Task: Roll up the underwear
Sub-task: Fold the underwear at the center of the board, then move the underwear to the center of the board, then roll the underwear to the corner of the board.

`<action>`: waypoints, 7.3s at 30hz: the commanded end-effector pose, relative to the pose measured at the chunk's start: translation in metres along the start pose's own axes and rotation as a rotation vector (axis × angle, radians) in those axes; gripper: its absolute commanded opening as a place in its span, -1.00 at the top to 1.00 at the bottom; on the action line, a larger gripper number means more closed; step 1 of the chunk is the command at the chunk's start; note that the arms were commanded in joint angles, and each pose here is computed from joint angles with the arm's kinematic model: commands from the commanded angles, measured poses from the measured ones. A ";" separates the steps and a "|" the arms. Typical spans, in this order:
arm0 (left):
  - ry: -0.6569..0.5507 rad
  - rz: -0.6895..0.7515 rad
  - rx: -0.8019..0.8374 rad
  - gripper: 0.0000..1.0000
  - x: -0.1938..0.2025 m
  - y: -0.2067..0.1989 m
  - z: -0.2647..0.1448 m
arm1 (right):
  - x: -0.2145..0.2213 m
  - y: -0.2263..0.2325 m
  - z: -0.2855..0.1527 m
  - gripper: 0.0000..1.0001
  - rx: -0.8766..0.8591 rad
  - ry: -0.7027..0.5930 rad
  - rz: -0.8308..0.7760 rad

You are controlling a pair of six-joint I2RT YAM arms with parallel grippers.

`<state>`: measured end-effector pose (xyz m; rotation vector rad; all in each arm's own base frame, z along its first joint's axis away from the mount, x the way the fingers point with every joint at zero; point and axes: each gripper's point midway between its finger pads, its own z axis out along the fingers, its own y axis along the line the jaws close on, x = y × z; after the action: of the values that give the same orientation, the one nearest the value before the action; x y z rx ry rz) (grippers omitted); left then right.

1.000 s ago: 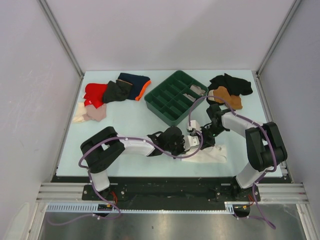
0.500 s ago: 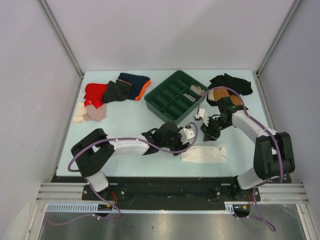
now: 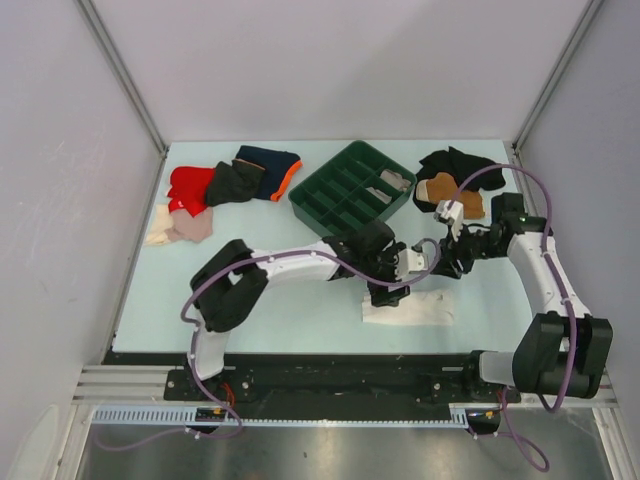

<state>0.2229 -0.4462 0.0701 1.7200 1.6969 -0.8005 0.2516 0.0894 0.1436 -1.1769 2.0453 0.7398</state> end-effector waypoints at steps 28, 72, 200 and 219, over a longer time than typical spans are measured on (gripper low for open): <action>0.238 -0.267 0.256 0.63 0.063 -0.034 0.043 | -0.001 0.018 -0.017 0.03 -0.085 -0.132 0.061; -0.642 -1.944 -0.725 0.99 0.206 0.029 -0.168 | -0.053 0.143 0.123 -0.09 -0.421 0.022 -0.820; -0.127 -0.133 -0.286 0.64 0.095 -0.120 -0.078 | 0.033 0.176 0.172 1.00 -0.899 0.557 0.010; -0.194 -0.554 -0.179 0.99 0.128 -0.092 -0.089 | -0.017 0.145 0.164 0.37 -0.737 0.374 -0.149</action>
<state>0.1324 -0.2899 0.0258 1.1098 2.0210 -0.8545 0.1559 0.2770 0.0456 -1.9743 2.1437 1.4378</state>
